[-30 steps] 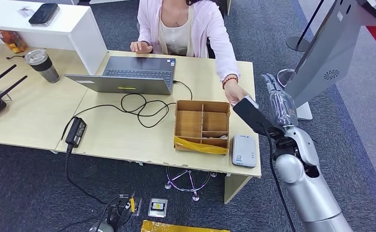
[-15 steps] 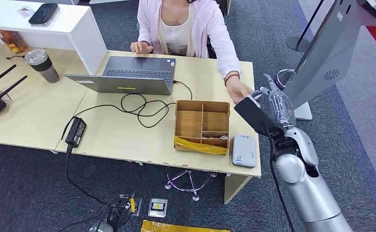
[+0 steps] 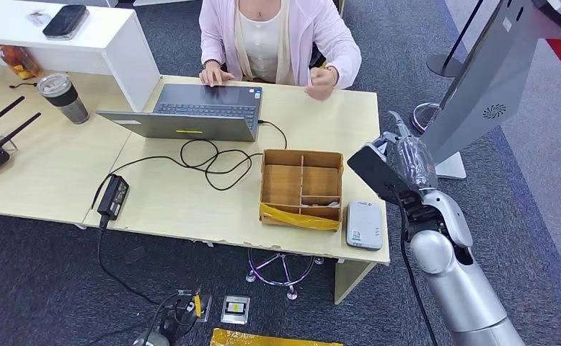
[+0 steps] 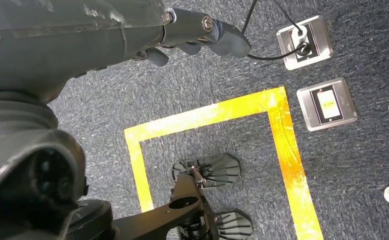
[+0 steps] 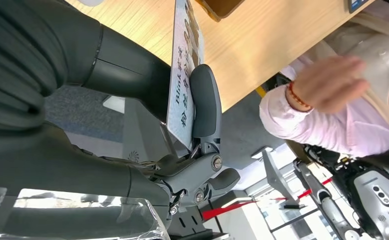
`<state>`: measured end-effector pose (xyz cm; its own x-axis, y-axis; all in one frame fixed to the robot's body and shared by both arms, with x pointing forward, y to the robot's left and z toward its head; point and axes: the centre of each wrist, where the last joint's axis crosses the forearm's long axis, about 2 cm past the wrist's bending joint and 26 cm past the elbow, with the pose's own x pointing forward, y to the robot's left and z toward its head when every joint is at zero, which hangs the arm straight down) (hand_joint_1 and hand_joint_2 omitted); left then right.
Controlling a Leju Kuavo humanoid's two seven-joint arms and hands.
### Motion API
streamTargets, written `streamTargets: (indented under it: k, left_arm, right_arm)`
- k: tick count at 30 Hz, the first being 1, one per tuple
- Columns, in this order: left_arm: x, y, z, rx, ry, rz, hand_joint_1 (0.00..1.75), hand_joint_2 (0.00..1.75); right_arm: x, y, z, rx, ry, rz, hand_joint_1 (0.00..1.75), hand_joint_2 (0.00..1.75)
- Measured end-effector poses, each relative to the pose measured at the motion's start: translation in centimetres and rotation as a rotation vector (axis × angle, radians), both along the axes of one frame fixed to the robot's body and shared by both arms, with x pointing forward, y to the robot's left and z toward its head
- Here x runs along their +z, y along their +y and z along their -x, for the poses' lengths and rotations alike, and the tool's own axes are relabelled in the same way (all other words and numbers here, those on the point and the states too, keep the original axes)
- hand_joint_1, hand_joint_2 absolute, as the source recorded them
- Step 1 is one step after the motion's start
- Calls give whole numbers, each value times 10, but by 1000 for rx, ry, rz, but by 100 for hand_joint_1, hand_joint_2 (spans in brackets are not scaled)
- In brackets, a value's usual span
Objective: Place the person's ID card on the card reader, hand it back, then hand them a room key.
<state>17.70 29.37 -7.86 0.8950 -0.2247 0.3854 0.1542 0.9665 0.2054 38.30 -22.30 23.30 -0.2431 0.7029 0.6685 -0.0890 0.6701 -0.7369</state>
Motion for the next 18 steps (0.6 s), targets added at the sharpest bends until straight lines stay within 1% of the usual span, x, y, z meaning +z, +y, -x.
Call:
streamTargets:
  k: [6, 11, 18]
  left_arm:
    - [-1, 0, 1, 8, 1, 3, 0, 0]
    - [-1, 0, 3, 8, 3, 4, 0, 0]
    - [-3, 3, 8, 18, 8, 1, 0, 0]
  right_arm:
    - [-5, -3, -1, -9, -7, -4, 175, 175]
    - [-25, -10, -3, -30, 19, 7, 175, 175]
    - [-50, -13, 4, -30, 99, 1, 175, 175]
